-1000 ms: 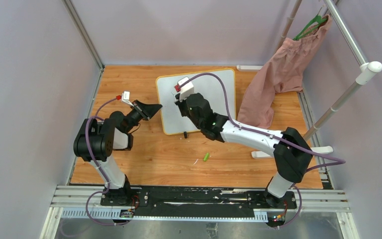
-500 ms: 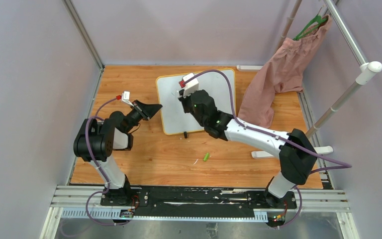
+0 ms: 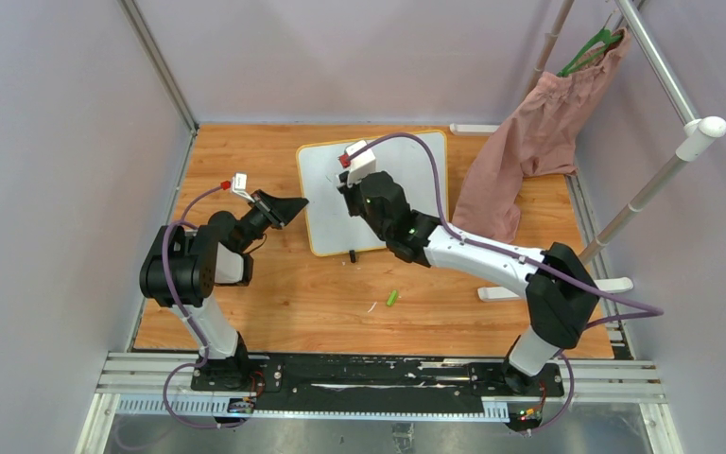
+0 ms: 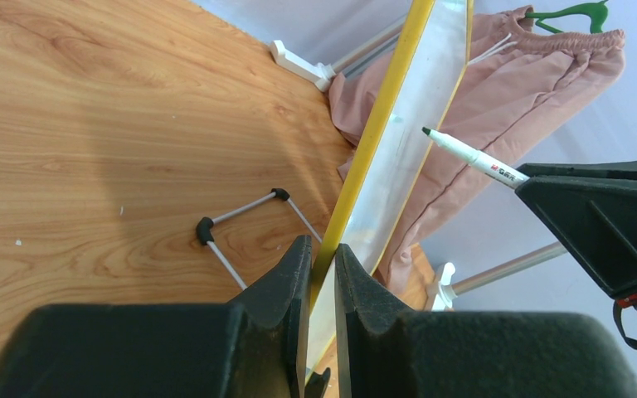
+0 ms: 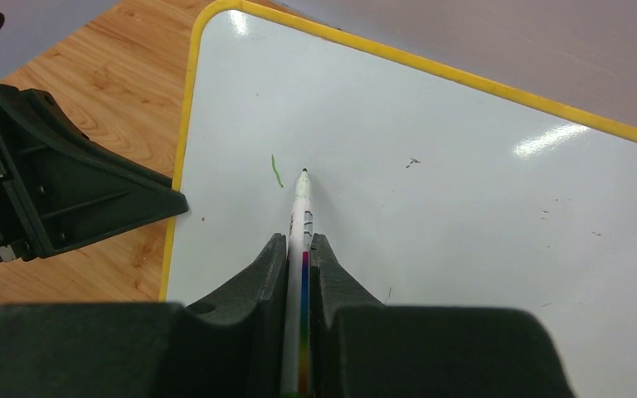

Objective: Write a sentence on the whiteboard

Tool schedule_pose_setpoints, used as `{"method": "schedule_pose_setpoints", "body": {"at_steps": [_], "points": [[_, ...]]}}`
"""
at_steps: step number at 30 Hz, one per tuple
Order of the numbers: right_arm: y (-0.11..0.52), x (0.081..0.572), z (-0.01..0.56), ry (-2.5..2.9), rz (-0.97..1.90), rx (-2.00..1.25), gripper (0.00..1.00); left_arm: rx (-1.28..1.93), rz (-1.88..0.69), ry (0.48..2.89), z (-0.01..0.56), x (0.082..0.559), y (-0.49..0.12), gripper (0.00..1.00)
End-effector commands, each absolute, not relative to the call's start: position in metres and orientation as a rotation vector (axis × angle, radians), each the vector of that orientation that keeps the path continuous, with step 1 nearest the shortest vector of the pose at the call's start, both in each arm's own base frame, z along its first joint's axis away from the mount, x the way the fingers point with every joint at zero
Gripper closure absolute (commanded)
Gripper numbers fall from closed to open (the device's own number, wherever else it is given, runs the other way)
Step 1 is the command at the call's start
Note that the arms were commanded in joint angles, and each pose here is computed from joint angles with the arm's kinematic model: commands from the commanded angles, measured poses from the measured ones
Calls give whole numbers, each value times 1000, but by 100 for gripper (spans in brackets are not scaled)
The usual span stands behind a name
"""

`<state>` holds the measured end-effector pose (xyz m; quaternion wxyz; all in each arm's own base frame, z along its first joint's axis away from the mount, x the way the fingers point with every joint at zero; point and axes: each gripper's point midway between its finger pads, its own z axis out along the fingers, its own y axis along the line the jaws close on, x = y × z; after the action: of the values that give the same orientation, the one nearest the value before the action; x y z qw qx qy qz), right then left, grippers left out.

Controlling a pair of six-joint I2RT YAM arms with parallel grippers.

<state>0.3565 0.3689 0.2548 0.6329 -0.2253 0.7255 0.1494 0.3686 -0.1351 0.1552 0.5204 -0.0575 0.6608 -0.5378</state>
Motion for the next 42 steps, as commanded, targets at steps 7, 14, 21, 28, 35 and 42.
{"method": "schedule_pose_setpoints", "body": {"at_steps": [7,14,21,28,35,42], "points": [[371,365,256,1669,350,-480,100,-51,-1298,1521,176,365,-142,100],[374,364,253,1677,361,-484,100,-50,-1298,1519,177,364,-142,100],[376,362,246,1694,383,-488,100,-49,-1299,1518,178,365,-142,100],[380,358,240,1713,411,-495,100,-50,-1299,1518,178,365,-142,100],[382,355,235,1725,416,-508,100,-49,-1299,1516,179,364,-142,100],[378,354,232,1731,405,-505,100,-49,-1299,1516,179,364,-142,100]]}}
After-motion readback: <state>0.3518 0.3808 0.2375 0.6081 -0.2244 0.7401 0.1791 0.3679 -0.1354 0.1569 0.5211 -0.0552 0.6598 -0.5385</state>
